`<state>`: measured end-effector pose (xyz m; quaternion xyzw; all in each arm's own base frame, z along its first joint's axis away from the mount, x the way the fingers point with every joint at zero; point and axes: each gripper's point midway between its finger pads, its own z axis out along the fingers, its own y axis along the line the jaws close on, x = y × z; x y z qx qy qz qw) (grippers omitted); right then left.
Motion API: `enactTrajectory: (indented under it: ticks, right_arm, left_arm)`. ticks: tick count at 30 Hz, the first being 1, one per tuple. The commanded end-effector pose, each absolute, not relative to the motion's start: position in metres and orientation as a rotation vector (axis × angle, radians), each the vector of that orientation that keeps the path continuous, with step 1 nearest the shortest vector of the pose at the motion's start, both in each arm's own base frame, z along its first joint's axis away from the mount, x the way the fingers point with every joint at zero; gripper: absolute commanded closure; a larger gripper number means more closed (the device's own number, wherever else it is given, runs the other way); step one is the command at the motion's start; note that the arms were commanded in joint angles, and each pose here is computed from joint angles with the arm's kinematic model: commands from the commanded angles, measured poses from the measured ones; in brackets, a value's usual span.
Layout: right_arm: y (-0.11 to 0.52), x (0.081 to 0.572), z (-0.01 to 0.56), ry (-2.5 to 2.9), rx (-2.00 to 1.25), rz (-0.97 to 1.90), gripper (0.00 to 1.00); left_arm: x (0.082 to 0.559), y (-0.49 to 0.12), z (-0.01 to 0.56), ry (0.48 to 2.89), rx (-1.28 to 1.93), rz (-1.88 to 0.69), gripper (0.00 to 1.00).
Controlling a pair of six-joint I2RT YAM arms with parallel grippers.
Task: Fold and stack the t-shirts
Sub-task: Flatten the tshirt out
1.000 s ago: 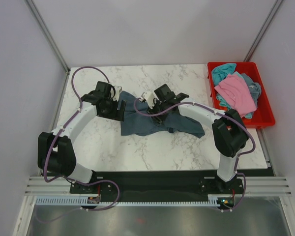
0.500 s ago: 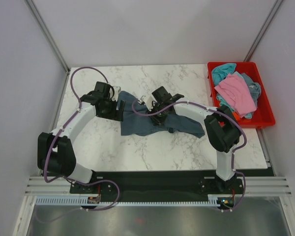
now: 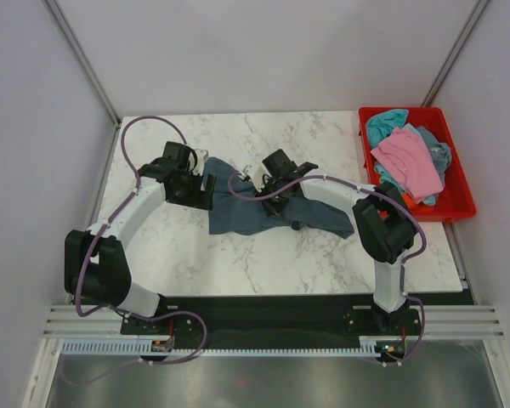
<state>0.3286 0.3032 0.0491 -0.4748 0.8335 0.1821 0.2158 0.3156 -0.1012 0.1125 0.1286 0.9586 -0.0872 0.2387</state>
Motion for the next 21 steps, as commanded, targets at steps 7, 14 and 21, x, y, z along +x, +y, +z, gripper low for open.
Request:
enactTrajectory:
  ticks: [7, 14, 21]
  right_arm:
    - [0.307, 0.340, 0.077, 2.237, -1.293, 0.498, 1.00]
    - [0.307, 0.350, 0.143, 2.109, -1.254, 0.480, 1.00]
    - [0.307, 0.349, 0.173, 2.051, -1.243, 0.491, 1.00]
  left_arm:
    - [0.321, -0.106, 0.126, 2.568, 0.320, -0.283, 0.13]
    - [0.319, -0.106, 0.121, 2.580, 0.326, -0.287, 0.13]
    - [0.327, -0.109, 0.124, 2.573, 0.327, -0.291, 0.13]
